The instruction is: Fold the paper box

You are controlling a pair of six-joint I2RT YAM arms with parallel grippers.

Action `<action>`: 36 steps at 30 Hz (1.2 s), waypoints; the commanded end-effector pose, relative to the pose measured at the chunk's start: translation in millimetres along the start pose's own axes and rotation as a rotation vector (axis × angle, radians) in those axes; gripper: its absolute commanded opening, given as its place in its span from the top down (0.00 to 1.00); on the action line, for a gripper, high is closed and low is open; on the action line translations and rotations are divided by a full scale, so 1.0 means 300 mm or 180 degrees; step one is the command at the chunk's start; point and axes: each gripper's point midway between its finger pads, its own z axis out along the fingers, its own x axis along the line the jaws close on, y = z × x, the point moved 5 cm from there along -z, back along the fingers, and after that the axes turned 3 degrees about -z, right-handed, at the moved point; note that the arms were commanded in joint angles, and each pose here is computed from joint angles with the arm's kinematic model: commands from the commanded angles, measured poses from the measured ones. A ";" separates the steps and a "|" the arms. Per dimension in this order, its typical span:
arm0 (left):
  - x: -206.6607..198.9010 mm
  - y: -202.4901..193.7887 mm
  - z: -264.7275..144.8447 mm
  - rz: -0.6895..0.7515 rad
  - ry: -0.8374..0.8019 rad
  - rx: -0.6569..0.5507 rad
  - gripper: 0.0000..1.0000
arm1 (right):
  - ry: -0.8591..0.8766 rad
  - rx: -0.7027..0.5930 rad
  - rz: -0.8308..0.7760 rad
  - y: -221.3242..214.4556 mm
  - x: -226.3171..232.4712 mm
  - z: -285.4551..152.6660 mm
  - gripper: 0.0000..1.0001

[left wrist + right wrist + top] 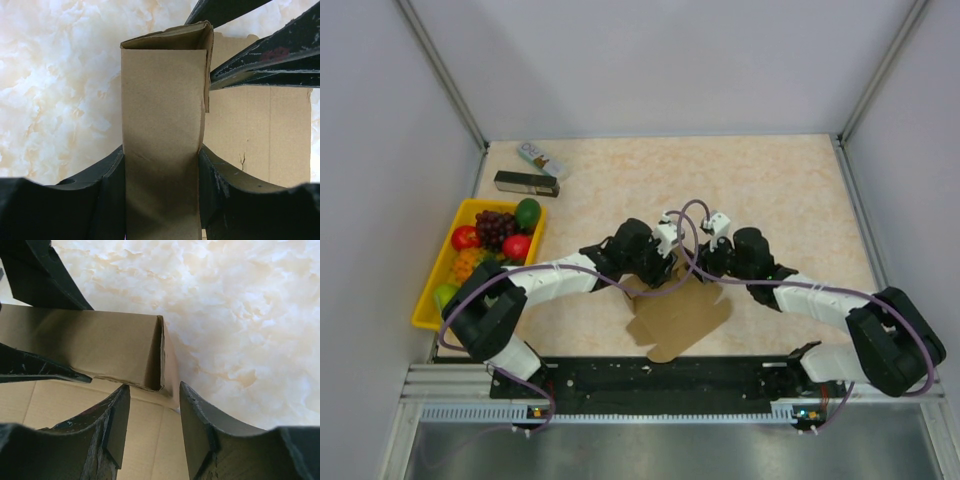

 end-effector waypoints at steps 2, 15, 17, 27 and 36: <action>-0.035 0.061 -0.019 0.0075 -0.0203 -0.0268 0.49 | -0.0200 -0.0305 -0.0232 0.048 -0.023 0.020 0.57; -0.050 0.068 -0.019 0.0070 -0.0303 -0.0235 0.50 | -0.0029 -0.0597 -0.0584 0.051 0.031 0.061 0.55; -0.047 0.071 -0.019 0.0050 -0.0289 -0.0212 0.50 | -0.0042 -0.0654 -0.0613 0.048 0.028 0.061 0.56; -0.023 0.076 -0.044 -0.0260 -0.0617 -0.0279 0.50 | -0.0130 -0.0880 -0.0793 0.050 0.060 0.087 0.66; -0.021 0.071 -0.057 -0.0364 -0.0808 -0.0232 0.50 | -0.0151 -0.0857 -0.0892 0.052 0.091 0.126 0.74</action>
